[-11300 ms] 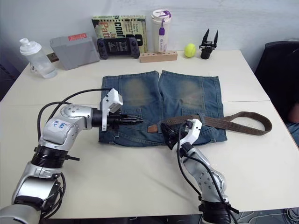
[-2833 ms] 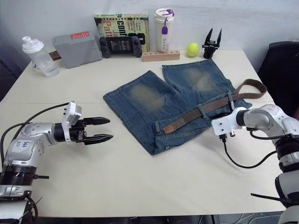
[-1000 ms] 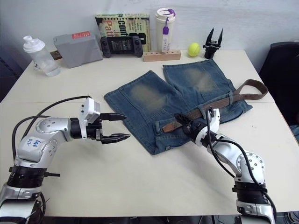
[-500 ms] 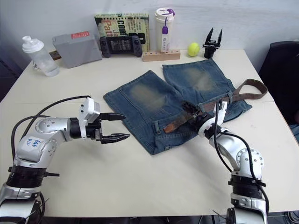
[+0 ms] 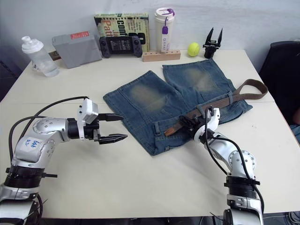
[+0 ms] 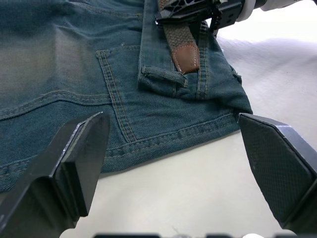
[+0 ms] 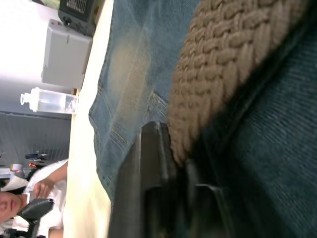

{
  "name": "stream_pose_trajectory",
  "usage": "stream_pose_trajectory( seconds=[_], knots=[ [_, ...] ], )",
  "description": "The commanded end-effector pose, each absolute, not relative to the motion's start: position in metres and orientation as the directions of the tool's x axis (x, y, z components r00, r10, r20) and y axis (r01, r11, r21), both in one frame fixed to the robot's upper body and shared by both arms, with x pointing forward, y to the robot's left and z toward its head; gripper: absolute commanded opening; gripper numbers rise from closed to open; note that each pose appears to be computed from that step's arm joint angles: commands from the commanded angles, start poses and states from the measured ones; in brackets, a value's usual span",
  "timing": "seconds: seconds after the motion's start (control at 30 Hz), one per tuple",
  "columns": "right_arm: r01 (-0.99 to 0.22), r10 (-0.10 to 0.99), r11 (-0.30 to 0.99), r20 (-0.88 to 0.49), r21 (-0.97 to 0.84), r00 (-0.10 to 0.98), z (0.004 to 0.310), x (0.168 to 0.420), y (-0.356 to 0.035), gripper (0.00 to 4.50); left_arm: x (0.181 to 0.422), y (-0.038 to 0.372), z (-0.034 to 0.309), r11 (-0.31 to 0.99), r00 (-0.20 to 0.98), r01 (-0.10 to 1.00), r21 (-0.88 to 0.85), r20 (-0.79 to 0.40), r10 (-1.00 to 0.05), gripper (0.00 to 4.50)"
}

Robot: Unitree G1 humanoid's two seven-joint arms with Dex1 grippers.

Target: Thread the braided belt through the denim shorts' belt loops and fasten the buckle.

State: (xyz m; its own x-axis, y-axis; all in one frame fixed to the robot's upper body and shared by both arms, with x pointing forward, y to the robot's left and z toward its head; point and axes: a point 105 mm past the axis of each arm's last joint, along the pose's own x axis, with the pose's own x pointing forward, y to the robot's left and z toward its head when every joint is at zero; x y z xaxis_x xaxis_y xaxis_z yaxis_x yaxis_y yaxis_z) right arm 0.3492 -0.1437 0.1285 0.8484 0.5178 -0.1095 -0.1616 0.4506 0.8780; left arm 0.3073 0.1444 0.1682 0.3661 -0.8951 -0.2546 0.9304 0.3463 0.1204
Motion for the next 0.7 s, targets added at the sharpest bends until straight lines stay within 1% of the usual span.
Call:
stream_pose_trajectory(
  seconds=[0.03, 0.17, 0.3, 0.37, 0.43, 0.53, 0.7],
  knots=[
    [-0.215, 0.547, 0.439, -0.070, 0.872, 0.834, 0.138, 0.343, -0.139, 0.05, 0.308, 0.148, 0.175, 0.347, 0.376, 0.925, 0.154, -0.242, -0.895, 4.50],
    [-0.214, 0.531, 0.412, -0.043, 0.886, 0.846, 0.144, 0.345, -0.141, 0.05, 0.308, 0.148, 0.174, 0.345, 0.374, 0.926, 0.155, -0.243, -0.895, 4.50],
    [-0.276, 0.452, 0.287, 0.124, 0.917, 0.883, 0.176, 0.353, -0.148, 0.05, 0.308, 0.149, 0.173, 0.344, 0.373, 0.926, 0.155, -0.248, -0.894, 4.50],
    [-0.291, 0.423, 0.261, 0.163, 0.920, 0.892, 0.181, 0.355, -0.149, 0.05, 0.308, 0.149, 0.173, 0.344, 0.374, 0.926, 0.155, -0.248, -0.894, 4.50],
    [-0.291, 0.405, 0.265, 0.168, 0.919, 0.899, 0.178, 0.356, -0.148, 0.05, 0.308, 0.149, 0.172, 0.344, 0.373, 0.926, 0.155, -0.249, -0.894, 4.50],
    [-0.276, 0.397, 0.323, 0.135, 0.905, 0.908, 0.166, 0.359, -0.143, 0.05, 0.307, 0.148, 0.172, 0.341, 0.369, 0.928, 0.152, -0.251, -0.895, 4.50],
    [-0.275, 0.366, 0.342, 0.142, 0.898, 0.920, 0.159, 0.366, -0.137, 0.05, 0.308, 0.148, 0.174, 0.337, 0.367, 0.929, 0.154, -0.254, -0.895, 4.50]
  ],
)
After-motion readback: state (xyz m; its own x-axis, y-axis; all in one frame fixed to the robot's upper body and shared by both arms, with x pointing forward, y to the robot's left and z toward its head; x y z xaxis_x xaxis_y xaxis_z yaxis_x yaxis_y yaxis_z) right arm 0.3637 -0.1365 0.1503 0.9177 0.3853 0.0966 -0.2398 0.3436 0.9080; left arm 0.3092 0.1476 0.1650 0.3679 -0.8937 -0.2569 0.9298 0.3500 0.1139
